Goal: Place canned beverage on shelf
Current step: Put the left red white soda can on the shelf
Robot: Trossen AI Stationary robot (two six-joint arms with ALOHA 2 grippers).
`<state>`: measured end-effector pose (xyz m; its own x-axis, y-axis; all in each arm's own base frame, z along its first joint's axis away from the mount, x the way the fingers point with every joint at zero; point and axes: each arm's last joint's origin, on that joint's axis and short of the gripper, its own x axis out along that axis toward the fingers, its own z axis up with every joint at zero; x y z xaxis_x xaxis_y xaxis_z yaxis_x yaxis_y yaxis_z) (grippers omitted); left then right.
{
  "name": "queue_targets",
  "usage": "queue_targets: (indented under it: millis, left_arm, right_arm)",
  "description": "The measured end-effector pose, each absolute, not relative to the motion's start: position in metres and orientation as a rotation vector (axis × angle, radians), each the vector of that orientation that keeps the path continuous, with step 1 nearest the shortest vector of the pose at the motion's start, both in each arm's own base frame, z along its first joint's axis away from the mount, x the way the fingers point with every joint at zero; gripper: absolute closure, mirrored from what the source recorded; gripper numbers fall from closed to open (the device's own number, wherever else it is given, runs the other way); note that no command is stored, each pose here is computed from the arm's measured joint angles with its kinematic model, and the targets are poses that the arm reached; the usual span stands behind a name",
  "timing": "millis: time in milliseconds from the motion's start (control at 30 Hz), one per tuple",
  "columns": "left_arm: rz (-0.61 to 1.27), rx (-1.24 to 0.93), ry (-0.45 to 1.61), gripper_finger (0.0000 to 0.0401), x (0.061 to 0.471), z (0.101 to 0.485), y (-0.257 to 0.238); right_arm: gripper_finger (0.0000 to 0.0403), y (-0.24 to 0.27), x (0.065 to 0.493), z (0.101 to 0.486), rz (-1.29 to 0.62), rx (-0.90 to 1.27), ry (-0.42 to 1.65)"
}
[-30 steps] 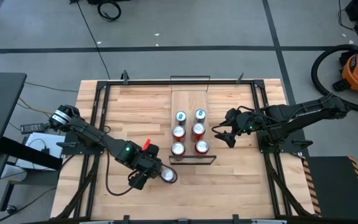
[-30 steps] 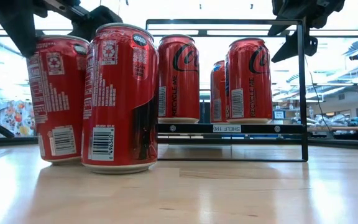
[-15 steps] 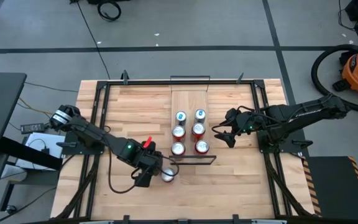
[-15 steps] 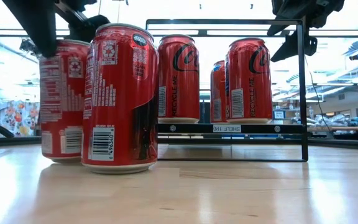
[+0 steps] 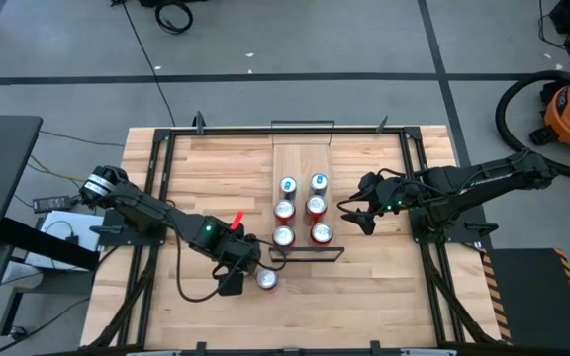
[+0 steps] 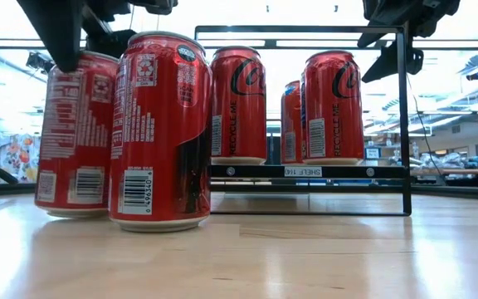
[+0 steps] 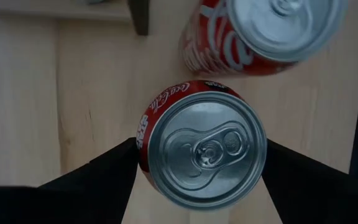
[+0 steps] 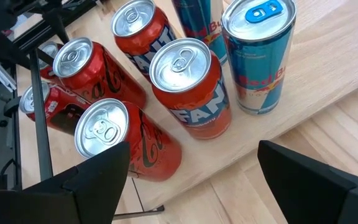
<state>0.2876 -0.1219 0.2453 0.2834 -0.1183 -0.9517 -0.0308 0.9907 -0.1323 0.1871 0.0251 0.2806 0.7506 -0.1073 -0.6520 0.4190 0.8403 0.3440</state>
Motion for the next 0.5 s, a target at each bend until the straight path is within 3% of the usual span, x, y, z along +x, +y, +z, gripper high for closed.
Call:
queue_targets:
  millis: [233,500]
  left_arm:
    - [-0.074,-0.113,1.284,0.0087,0.287,0.247,-0.119]
    - [-0.03,-0.21,1.2,0.0093,0.27,0.283,-0.092]
  right_arm:
    - [0.0039,0.025,0.187,0.281,-0.291,0.506,0.669]
    - [0.0039,0.026,0.189,0.29,-0.266,0.488,0.635]
